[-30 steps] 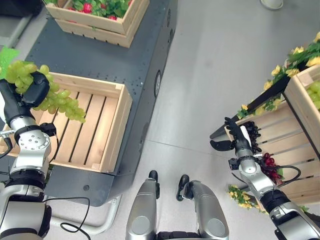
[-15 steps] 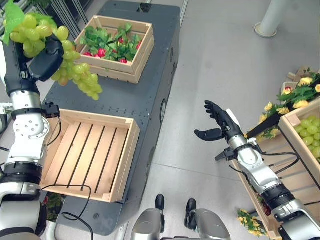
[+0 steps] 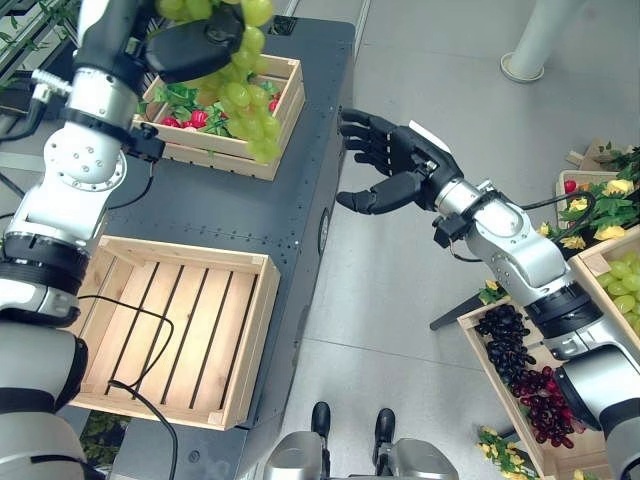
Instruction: Pick up the fruits from the basket on one side to the basket on the other side
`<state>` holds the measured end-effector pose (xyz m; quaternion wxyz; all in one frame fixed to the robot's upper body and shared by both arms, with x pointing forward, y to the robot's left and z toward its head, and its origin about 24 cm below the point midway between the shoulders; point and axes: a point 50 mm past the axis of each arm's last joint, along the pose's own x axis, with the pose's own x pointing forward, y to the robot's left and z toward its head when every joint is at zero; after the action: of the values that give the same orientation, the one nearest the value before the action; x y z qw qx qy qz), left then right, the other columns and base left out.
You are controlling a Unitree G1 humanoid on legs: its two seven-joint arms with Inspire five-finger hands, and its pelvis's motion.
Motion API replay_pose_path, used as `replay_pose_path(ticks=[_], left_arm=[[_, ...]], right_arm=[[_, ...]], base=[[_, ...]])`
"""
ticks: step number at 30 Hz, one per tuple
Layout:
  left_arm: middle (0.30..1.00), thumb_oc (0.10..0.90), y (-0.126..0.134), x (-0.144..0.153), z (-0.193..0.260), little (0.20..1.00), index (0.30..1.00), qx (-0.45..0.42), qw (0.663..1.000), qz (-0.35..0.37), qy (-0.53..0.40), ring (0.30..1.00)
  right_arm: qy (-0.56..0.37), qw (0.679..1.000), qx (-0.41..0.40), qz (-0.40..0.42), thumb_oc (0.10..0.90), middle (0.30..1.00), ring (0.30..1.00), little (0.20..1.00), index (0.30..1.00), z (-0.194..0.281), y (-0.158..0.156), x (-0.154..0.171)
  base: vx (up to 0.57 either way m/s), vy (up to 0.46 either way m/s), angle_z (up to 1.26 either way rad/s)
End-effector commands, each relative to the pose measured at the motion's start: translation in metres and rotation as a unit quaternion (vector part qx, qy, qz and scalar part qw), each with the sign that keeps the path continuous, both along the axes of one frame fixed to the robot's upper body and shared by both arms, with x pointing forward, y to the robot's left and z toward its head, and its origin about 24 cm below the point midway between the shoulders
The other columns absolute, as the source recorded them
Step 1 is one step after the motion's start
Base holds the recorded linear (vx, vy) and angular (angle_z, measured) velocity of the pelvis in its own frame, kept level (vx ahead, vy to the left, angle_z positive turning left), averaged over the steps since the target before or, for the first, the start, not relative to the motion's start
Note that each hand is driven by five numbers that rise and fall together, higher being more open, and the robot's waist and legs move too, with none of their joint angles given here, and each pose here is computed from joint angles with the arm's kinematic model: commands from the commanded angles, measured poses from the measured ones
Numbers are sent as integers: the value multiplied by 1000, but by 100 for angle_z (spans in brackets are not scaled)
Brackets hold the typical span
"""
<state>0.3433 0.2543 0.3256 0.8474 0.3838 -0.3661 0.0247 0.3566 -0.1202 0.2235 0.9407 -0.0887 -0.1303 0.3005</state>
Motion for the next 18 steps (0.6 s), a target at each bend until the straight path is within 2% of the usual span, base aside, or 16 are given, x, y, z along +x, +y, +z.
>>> replay_pose_path(ticks=[1, 10, 18], left_arm=[[300, 400, -8, 7, 13, 300, 300, -77, 995, -44, -37, 300], [300, 400, -49, 28, -10, 300, 300, -93, 988, -116, 29, 300], [300, 400, -83, 40, -30, 300, 300, -117, 977, -166, 72, 300]], right_arm=[[55, 995, 69, 42, 800, 900, 900, 900, 900, -10, 11, 4], [100, 983, 147, 34, 800, 900, 900, 900, 900, 9, 19, 23], [173, 962, 199, 66, 800, 900, 900, 900, 900, 0, 38, 28]], base=[[0, 0, 0], [26, -7, -2], [10, -2, -5]])
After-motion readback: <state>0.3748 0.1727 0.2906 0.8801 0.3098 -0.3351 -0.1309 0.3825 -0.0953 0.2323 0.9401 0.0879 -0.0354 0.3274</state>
